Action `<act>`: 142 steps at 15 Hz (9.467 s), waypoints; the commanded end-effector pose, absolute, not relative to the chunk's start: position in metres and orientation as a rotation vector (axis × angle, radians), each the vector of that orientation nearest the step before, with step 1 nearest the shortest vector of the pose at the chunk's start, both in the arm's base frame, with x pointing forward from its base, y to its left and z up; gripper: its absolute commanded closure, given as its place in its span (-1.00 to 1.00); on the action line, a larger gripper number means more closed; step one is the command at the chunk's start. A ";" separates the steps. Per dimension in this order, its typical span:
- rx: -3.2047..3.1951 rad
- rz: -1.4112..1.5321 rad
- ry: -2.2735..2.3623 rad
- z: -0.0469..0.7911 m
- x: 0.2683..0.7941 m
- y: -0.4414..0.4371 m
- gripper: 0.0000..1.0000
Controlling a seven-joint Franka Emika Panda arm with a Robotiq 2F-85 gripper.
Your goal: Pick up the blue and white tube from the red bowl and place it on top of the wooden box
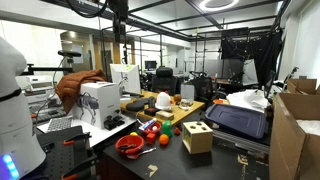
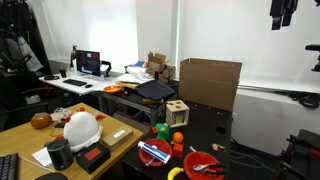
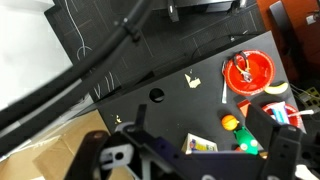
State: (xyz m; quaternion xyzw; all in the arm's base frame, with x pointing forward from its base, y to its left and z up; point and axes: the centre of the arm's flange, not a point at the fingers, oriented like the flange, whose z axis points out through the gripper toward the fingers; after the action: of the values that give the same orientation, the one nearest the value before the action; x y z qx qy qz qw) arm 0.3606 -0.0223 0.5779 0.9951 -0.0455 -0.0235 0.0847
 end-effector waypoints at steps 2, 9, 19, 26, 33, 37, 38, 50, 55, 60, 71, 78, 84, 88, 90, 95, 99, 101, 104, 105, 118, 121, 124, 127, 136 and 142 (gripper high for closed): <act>2.968 -0.070 -0.136 0.578 0.361 -0.022 -1.00; 2.968 -0.070 -0.136 0.578 0.361 -0.022 -1.00; 2.968 -0.070 -0.136 0.578 0.361 -0.022 -1.00; 2.958 -0.086 -0.133 0.573 0.367 -0.019 -1.00; 3.046 -0.105 -0.068 0.538 0.420 0.022 -1.00; 3.106 -0.096 -0.030 0.502 0.466 0.056 -1.00; 3.122 -0.101 -0.017 0.491 0.477 0.064 -1.00; 3.209 -0.230 0.033 0.348 0.599 0.153 -1.00; 3.207 -0.248 0.157 0.317 0.622 0.217 -1.00; 3.205 -0.265 0.247 0.286 0.630 0.264 -1.00; 3.084 -0.296 0.574 0.208 0.642 0.304 -1.00; 3.100 -0.307 0.598 0.140 0.682 0.297 -1.00; 3.121 -0.328 0.536 0.068 0.712 0.298 -1.00; 3.131 -0.280 0.503 0.039 0.727 0.294 -1.00; 3.130 -0.231 0.496 0.035 0.737 0.287 -1.00; 3.120 -0.166 0.466 0.026 0.748 0.272 -1.00; 3.135 -0.192 0.459 0.015 0.741 0.275 -1.00; 3.150 -0.200 0.463 0.011 0.740 0.277 -1.00; 3.154 -0.186 0.472 0.012 0.739 0.279 -1.00; 3.157 -0.194 0.465 0.011 0.738 0.279 -1.00; 3.163 -0.235 0.465 0.008 0.732 0.285 -0.16; 3.169 -0.254 0.461 0.008 0.732 0.286 0.30; 3.178 -0.273 0.457 0.009 0.731 0.286 0.74; 3.177 -0.283 0.441 0.011 0.731 0.286 1.00; 3.189 -0.201 0.322 0.128 0.739 0.258 0.95; 3.171 -0.221 0.116 0.178 0.747 0.208 0.95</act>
State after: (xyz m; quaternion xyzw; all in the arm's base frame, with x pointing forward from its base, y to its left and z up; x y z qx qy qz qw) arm 0.7572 0.2304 0.1540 0.9954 0.0747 -0.0537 -0.0258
